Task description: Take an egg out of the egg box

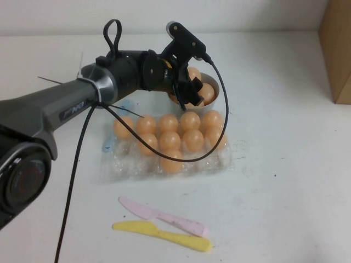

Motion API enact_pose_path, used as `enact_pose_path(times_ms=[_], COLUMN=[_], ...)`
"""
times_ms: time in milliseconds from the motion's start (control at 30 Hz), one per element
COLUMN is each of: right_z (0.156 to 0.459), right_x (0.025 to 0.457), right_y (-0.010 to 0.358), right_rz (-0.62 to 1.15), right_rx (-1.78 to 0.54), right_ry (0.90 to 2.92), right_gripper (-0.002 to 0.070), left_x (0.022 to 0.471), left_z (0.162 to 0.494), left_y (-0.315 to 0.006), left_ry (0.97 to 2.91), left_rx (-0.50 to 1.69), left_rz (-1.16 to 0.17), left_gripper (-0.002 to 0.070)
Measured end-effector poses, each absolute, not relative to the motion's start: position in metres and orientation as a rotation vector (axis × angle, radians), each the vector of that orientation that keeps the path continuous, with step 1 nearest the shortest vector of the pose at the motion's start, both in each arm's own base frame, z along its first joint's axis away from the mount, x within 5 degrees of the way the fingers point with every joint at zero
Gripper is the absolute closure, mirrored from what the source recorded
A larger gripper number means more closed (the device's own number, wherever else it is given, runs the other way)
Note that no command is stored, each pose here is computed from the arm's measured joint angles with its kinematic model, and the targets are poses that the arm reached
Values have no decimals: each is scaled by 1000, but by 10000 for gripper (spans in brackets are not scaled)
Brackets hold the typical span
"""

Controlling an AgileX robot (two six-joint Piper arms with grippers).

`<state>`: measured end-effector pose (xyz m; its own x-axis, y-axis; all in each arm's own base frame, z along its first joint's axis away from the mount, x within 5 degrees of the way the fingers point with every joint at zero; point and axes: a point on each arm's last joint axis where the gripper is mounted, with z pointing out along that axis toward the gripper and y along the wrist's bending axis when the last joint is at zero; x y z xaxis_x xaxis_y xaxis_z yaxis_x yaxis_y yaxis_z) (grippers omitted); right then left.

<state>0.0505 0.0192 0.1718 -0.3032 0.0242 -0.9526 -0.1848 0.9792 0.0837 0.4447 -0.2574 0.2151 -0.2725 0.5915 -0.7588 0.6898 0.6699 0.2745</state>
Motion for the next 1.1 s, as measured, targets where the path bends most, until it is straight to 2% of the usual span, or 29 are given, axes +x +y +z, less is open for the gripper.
enact_pose_path(times_ms=[200, 367, 433, 500, 600, 700, 867, 1100], right_z=[172, 172, 172, 172, 172, 172, 172, 172], right_x=[50, 50, 50, 50, 50, 50, 50, 50], right_y=[19, 19, 19, 19, 19, 19, 19, 19], right_rz=[207, 207, 207, 207, 207, 207, 207, 207], right_rx=[-117, -117, -117, -117, -117, -117, -117, -117], right_ry=[1869, 1870, 1870, 1870, 1870, 1870, 1870, 1870], right_gripper=[693, 693, 693, 693, 693, 693, 693, 693], left_x=[440, 424, 416, 405, 386, 360, 310, 238], left_z=[225, 266, 286, 298, 309, 312, 303, 285], left_y=[-259, -257, -251, -243, -229, -214, -186, -142], left_ry=[1965, 1912, 1892, 1890, 1888, 1859, 1802, 1778], left_rx=[1021, 1063, 1034, 1020, 984, 971, 913, 767], left_rz=[-124, -77, -62, -41, -32, -32, -83, -166], left_gripper=[198, 212, 262, 354, 545, 640, 672, 675])
